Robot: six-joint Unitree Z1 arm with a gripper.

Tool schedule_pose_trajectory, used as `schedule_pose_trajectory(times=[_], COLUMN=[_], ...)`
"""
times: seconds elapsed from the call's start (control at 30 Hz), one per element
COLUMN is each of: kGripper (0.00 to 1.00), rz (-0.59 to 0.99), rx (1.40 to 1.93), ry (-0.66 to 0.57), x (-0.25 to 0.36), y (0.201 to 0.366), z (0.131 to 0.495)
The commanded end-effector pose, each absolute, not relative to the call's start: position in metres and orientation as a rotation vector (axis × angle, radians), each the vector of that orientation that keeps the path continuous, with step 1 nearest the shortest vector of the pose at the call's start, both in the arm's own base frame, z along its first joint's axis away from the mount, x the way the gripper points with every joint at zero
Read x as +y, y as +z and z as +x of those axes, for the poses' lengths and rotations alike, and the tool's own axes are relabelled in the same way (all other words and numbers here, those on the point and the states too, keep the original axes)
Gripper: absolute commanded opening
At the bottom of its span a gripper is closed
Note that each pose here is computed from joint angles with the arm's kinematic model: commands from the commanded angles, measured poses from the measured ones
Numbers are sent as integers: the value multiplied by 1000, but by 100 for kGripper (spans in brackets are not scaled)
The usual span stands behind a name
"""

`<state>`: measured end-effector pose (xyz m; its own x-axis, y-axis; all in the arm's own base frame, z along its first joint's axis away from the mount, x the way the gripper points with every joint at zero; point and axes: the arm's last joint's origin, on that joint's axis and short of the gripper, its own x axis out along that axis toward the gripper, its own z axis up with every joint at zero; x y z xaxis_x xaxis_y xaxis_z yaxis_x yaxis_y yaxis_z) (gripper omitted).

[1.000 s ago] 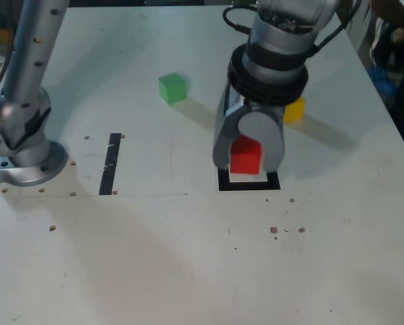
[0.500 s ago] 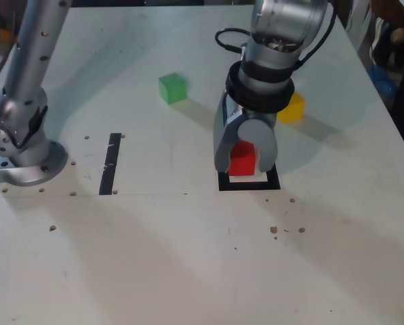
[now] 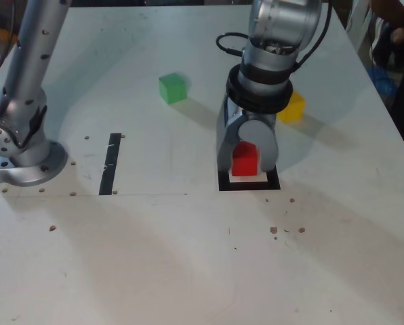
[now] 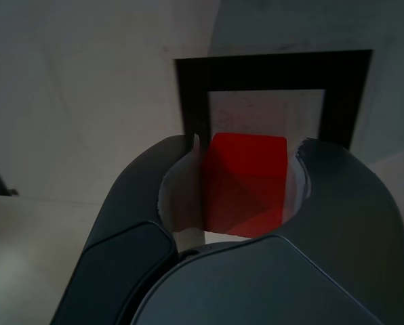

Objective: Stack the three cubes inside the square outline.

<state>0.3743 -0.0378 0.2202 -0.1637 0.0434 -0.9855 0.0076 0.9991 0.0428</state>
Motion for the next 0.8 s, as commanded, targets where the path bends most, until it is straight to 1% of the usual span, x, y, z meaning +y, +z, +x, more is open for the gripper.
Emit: schedule_pose_trajectory(times=[0.0, 0.1, 0.2, 0.27, 0.33, 0.37, 0.4, 0.47, 0.5, 0.57, 0.63, 0.7, 0.77], kGripper=[25, 29, 38, 48, 60, 69, 76, 88, 92, 97, 99, 99, 99], rz=[35, 35, 38, 42, 45, 48, 51, 59, 63, 72, 77, 82, 98], rx=[1744, 1742, 1740, 1741, 1740, 1739, 1739, 1743, 1747, 1755, 1758, 1747, 1722], ry=[27, 24, 23, 21, 18, 16, 16, 22, 27, 37, 47, 48, 49], x=[-36, -34, -34, -33, -33, -34, -34, -36, -36, -37, -37, -37, -36], y=[215, 214, 214, 215, 217, 220, 223, 233, 239, 252, 263, 273, 281], z=[375, 376, 375, 375, 375, 374, 373, 371, 369, 365, 361, 359, 361])
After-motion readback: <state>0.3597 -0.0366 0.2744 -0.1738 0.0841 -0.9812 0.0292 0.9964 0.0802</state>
